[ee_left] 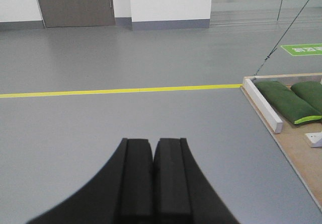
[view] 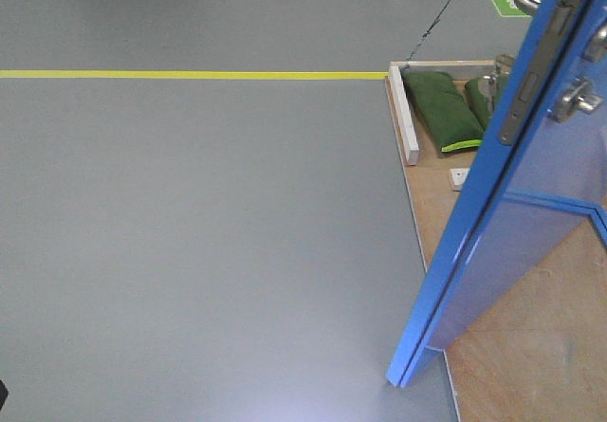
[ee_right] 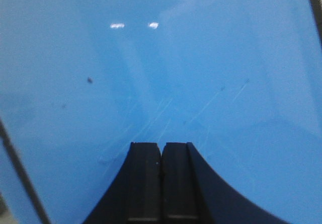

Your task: Move to blue door and open it

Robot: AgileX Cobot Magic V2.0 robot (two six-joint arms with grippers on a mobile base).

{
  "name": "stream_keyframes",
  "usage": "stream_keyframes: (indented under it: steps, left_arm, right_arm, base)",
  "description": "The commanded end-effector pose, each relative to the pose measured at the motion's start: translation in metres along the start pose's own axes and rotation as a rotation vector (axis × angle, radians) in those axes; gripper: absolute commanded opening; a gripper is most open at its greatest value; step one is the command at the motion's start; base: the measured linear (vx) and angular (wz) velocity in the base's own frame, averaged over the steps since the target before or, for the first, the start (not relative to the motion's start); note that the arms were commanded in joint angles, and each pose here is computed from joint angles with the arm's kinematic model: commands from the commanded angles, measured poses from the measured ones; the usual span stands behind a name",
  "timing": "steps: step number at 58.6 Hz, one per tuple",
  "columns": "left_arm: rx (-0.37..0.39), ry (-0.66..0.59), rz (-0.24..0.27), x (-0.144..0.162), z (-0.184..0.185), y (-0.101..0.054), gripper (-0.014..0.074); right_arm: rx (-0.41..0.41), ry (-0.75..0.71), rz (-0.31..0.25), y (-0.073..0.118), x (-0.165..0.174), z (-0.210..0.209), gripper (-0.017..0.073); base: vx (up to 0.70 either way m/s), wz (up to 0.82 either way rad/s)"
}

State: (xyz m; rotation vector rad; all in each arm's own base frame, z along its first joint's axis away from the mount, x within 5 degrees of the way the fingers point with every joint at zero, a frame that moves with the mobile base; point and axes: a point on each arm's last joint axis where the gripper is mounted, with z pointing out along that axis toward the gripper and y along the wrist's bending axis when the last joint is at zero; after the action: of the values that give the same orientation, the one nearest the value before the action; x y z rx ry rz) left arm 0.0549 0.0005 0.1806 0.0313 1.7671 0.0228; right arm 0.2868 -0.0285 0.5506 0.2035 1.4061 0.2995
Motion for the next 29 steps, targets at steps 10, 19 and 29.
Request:
stream_keyframes:
  steps: [10,19,29]
  left_arm:
    - [0.003,-0.121,-0.007,-0.017,-0.004,0.0,0.0073]
    - [0.003,-0.121,-0.007,-0.017,-0.004,0.0,0.0073]
    - [0.003,-0.121,-0.007,-0.017,-0.004,0.0,0.0073]
  right_arm:
    - [-0.104,0.093,0.033,0.025,0.022,0.017,0.0012]
    - [-0.094,0.103,0.032,0.021,0.026,0.022,0.0012]
    - [-0.089,0.11,0.033,0.019,0.03,0.027,0.0012]
  base:
    - [0.0,0.0]
    - [0.0,0.0]
    - [0.0,0.0]
